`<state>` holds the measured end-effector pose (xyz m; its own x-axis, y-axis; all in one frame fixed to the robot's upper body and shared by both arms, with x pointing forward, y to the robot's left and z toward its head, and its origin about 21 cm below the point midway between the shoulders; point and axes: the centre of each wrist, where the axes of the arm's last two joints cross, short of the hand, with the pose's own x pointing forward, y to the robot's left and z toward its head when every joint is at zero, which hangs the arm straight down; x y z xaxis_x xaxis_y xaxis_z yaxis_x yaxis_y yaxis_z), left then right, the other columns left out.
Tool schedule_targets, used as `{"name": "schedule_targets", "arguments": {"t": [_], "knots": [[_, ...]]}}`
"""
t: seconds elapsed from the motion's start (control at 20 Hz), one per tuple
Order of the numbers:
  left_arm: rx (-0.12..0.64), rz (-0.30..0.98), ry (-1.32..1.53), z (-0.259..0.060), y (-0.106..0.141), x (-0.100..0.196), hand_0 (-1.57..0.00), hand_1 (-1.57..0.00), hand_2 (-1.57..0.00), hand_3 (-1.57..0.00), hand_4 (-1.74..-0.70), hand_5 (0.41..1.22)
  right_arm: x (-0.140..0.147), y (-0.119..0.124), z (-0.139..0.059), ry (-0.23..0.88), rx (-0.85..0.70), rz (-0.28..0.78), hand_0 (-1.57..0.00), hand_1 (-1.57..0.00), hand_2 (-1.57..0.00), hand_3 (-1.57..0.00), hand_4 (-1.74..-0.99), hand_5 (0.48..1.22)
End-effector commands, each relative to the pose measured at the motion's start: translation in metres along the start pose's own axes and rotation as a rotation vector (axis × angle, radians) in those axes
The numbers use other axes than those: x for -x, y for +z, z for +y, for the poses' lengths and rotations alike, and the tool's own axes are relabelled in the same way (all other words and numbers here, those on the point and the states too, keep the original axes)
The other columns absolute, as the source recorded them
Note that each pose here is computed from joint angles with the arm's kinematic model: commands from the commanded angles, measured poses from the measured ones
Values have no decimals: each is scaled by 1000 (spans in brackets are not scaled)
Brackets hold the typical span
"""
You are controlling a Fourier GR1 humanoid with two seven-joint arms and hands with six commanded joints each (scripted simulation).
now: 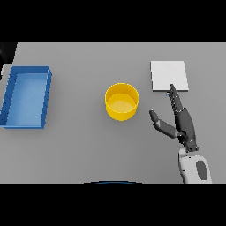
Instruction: Pick up the red beaker and tilt it to pour out 1 green nut into yellow bowl. Pick up the yellow bowl and place it on the metallic measuring scale.
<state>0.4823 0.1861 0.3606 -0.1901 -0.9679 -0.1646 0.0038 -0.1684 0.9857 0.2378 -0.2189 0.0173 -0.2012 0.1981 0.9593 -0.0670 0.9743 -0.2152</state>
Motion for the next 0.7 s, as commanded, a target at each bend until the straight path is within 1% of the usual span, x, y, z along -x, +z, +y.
{"name": "schedule_targets", "arguments": {"t": [0.0, 0.05, 0.1, 0.15, 0.2, 0.25, 0.35, 0.45, 0.55, 0.65], "knots": [[-7, 27, 109, -8, 3, 21, -1571, -1571, -1571, -1530, -1738, 1221, 2, 2, 0, 14, 0, -6, 1, 1, 1, 1, -1121, 588], [-11, 67, 232, -21, 6, 43, -1571, -1571, -1571, -1538, -1738, 1221, 3, 0, 2, 21, -7, 2, 1, 1, 1, 1, -1118, 595], [-25, 103, 320, -33, 8, 58, -1571, -1571, -1571, -1545, -1739, 1221, 2, -2, 2, 19, -9, 2, 1, 1, 1, 1, -1125, 601], [-27, 147, 394, -51, 10, 72, -1571, -1571, -1571, -1550, -1739, 1221, 3, -3, 1, 45, -10, 12, 1, 1, 1, 1, -1127, 606], [-19, 221, 452, -69, 12, 83, -1571, -1571, -1571, -1554, -1740, 1221, 5, -1, 0, 58, -13, 11, 1, 1, 1, 1, -1132, 614], [-8, 298, 490, -88, 13, 89, -1571, -1571, -1571, -1558, -1740, 1221, 7, 0, -2, 56, -17, 6, 1, 1, 1, 1, -1132, 621], [-38, 389, 593, -126, 18, 102, -1571, -1571, -1571, -1562, -1740, 1221, 7, 1, -3, 58, -25, 1, 1, 1, 1, 1, -1142, 628], [-62, 479, 710, -148, 24, 111, -1571, -1571, -1571, -1566, -1741, 1221, 7, 0, -2, 50, -37, 8, 1, 1, 1, 1, -1133, 640], [-52, 578, 802, -172, 31, 121, -1571, -1571, -1571, -1567, -1741, 1221, 7, 0, -4, 48, -36, 1, 1, 1, 1, 1, -1133, 655], [-43, 613, 873, -204, 40, 125, -1571, -1571, -1571, -1569, -1741, 1221, 5, 0, -4, 40, -41, -6, 1, 1, 1, 1, -1127, 664]]}}
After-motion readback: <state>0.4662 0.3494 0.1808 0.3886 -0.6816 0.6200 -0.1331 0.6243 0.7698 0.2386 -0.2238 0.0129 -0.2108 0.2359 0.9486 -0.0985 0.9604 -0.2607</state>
